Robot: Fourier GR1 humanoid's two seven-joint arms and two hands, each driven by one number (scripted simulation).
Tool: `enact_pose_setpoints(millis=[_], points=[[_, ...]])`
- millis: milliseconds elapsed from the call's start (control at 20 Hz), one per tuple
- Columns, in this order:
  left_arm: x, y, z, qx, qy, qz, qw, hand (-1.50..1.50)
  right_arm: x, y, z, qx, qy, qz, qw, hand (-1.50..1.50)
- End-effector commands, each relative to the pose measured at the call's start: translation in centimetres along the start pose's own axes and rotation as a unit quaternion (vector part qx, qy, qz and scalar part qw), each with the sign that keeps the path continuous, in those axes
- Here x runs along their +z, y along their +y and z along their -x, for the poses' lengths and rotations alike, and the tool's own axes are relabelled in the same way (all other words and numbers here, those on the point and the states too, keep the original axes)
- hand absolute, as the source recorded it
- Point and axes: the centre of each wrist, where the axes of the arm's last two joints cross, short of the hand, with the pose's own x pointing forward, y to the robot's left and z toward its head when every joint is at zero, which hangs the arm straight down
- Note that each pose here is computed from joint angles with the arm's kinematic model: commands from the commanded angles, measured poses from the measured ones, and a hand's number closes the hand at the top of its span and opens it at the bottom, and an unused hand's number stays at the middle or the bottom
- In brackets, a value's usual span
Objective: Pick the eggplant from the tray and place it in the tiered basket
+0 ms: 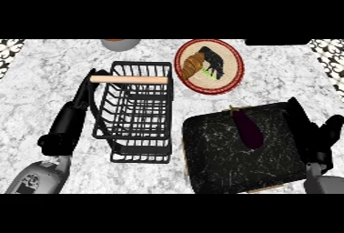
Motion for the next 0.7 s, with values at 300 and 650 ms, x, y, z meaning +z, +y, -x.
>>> enact_pose_setpoints(millis=[300,650], points=[[5.0,3.7,6.8,0.010,0.215,-0.065,0.9744,0.00,-0.2,-2.0,3.0,-0.321,-0.039,0.099,0.941,1.50],[7.8,7.1,8.9,0.026,0.284,-0.062,0.9563,0.00,-0.8,-3.1,0.3,0.085,-0.066,-0.133,0.985,-1.50]])
